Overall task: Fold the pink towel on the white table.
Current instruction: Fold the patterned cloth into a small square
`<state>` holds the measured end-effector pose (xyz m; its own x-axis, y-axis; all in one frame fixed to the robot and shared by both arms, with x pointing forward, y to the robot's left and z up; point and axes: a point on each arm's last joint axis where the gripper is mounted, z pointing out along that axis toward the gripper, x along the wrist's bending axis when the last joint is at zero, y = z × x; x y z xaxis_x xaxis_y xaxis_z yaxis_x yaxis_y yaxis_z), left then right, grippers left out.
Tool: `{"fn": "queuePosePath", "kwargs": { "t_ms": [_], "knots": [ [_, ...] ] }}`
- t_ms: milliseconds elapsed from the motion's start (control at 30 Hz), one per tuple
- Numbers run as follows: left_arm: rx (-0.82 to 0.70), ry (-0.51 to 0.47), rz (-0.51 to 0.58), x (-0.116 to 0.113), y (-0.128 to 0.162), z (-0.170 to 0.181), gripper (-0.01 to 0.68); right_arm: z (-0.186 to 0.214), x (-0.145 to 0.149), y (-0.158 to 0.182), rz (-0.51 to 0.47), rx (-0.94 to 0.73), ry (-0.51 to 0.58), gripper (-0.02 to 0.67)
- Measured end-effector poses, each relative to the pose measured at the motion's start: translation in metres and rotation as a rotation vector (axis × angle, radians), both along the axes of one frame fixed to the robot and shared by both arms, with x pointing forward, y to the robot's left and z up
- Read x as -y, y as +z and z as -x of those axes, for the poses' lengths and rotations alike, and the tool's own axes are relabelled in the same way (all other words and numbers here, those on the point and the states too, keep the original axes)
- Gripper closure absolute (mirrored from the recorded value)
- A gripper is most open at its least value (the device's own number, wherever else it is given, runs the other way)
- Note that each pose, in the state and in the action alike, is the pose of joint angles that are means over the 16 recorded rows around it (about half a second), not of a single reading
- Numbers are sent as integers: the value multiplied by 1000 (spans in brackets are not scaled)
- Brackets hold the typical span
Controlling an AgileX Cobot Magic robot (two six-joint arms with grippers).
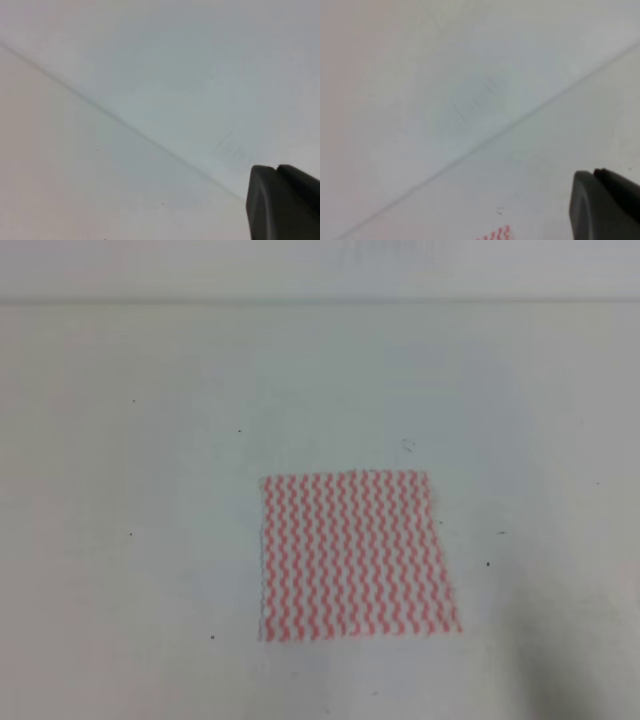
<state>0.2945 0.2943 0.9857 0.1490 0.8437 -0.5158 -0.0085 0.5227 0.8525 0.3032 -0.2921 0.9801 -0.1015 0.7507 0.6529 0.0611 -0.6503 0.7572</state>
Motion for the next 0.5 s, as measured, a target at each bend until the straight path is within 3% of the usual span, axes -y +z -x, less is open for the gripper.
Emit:
{"fn": "queuePosePath", "kwargs": {
  "t_ms": [267, 500],
  "knots": [
    [-3, -5, -4, 1, 4, 0, 680, -1, -2, 8, -18, -22, 22, 667],
    [-94, -55, -7, 6, 18, -5, 681, -6, -10, 32, 24, -99, 94, 667]
  ]
}}
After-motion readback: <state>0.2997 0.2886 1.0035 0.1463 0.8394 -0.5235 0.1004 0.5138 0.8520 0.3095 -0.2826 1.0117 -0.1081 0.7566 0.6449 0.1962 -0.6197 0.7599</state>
